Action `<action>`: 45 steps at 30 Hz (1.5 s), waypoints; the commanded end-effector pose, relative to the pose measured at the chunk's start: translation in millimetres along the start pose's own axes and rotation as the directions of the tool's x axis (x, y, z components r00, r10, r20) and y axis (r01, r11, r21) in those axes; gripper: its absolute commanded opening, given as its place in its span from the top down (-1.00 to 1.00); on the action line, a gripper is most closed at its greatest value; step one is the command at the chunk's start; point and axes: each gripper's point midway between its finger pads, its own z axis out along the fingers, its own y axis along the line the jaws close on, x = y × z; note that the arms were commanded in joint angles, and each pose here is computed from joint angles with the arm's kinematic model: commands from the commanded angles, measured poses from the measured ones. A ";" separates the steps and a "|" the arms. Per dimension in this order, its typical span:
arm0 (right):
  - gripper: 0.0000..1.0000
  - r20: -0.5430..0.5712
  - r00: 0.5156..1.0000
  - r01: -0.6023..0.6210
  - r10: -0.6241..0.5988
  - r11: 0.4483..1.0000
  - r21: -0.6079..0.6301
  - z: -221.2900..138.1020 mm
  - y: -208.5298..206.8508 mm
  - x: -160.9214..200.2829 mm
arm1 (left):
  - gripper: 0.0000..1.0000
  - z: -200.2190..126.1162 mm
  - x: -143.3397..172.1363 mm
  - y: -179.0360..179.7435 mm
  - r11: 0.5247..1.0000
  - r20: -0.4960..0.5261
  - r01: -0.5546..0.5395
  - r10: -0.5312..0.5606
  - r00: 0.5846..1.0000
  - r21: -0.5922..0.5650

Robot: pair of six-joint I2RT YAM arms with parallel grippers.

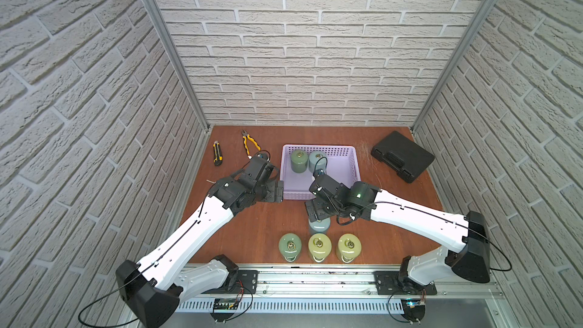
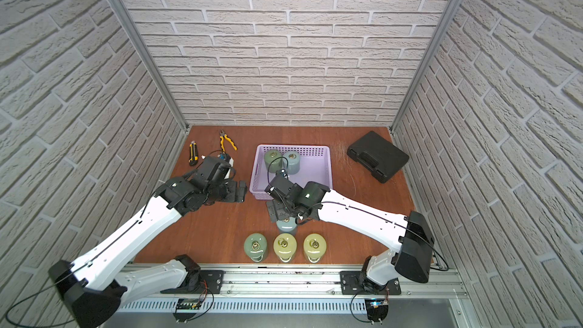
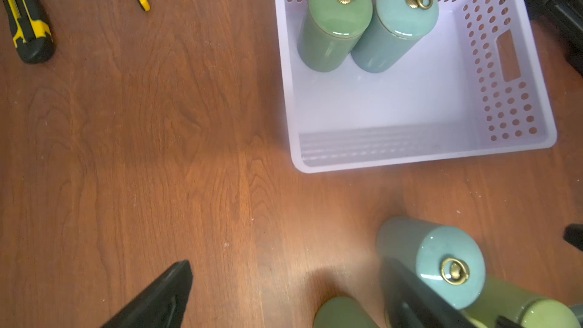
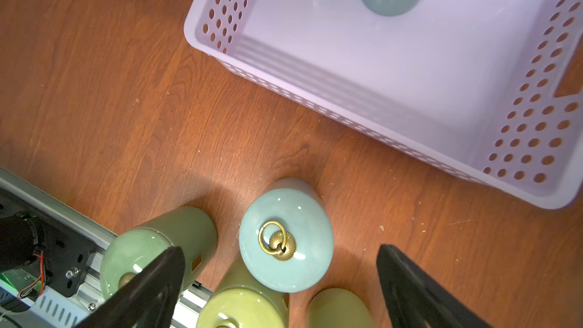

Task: Take the tea canister out of the basket
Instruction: Pick up the tea canister from the basket.

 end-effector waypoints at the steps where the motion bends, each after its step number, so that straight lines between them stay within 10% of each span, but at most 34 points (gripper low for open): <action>1: -1.00 0.070 0.997 0.031 -0.033 0.999 0.032 -18.1 -14.3 -10.8 | -0.96 2.0 -23.6 -9.8 0.998 0.031 -0.060 0.059 0.998 0.027; 45: -1.00 0.172 0.973 0.131 -0.152 0.983 0.130 -40.7 -62.2 8.0 | -0.97 160.8 -116.3 -45.0 0.885 -0.189 -0.437 0.462 0.867 0.161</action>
